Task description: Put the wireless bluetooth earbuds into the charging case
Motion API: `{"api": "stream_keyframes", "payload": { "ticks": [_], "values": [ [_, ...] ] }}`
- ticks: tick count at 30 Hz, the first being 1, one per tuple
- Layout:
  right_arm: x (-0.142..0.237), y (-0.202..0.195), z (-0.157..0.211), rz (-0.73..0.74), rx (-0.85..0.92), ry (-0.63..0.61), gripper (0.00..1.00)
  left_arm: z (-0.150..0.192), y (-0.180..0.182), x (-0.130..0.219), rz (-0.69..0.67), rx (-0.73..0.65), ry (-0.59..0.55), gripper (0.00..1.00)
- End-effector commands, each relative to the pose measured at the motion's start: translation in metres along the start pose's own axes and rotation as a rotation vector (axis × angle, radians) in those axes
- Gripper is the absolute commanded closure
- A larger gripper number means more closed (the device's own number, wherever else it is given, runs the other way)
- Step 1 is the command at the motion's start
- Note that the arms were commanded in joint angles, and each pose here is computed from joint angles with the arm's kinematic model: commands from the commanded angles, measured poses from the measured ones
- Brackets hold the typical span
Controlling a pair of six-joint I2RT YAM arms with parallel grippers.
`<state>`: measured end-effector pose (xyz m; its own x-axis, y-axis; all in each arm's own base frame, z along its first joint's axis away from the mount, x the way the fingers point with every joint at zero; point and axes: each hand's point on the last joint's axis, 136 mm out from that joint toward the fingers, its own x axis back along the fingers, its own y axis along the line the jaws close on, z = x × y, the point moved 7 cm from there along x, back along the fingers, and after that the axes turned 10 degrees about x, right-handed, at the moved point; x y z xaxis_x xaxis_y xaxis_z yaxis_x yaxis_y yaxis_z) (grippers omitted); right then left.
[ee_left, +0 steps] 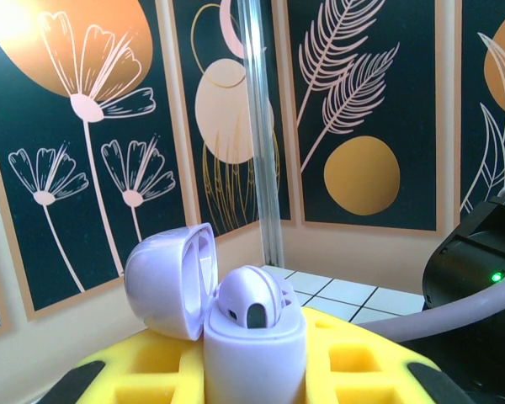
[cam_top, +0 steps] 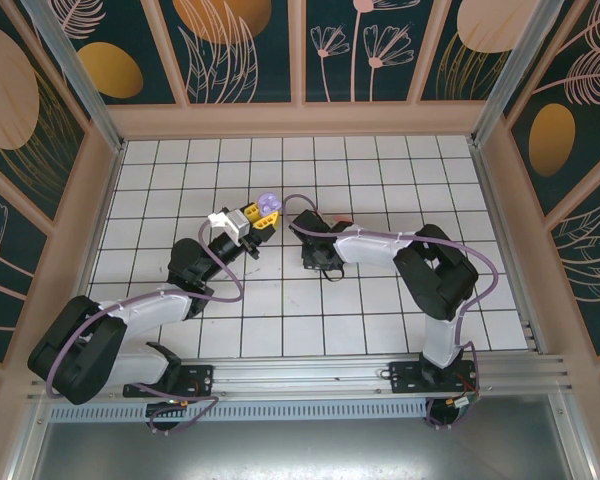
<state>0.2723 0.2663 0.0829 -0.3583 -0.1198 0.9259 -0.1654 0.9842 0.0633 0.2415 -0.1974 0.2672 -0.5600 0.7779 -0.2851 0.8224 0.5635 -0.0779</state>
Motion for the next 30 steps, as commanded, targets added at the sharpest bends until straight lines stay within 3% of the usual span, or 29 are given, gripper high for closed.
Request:
{"api": "stream_keyframes", "payload": {
  "ticks": [1, 14, 30],
  "values": [
    [0.008, 0.008, -0.007, -0.046, -0.008, -0.028, 0.82, -0.01, -0.003, -0.003, 0.018, -0.022, -0.044, 1.0],
    [0.086, -0.011, -0.031, -0.094, -0.068, -0.215, 0.83, -0.013, -0.01, -0.002, 0.082, -0.025, -0.046, 1.0],
    [0.241, -0.021, -0.082, -0.277, -0.067, -0.616, 0.83, -0.013, -0.015, -0.005, 0.143, -0.012, -0.031, 1.0]
  ]
}}
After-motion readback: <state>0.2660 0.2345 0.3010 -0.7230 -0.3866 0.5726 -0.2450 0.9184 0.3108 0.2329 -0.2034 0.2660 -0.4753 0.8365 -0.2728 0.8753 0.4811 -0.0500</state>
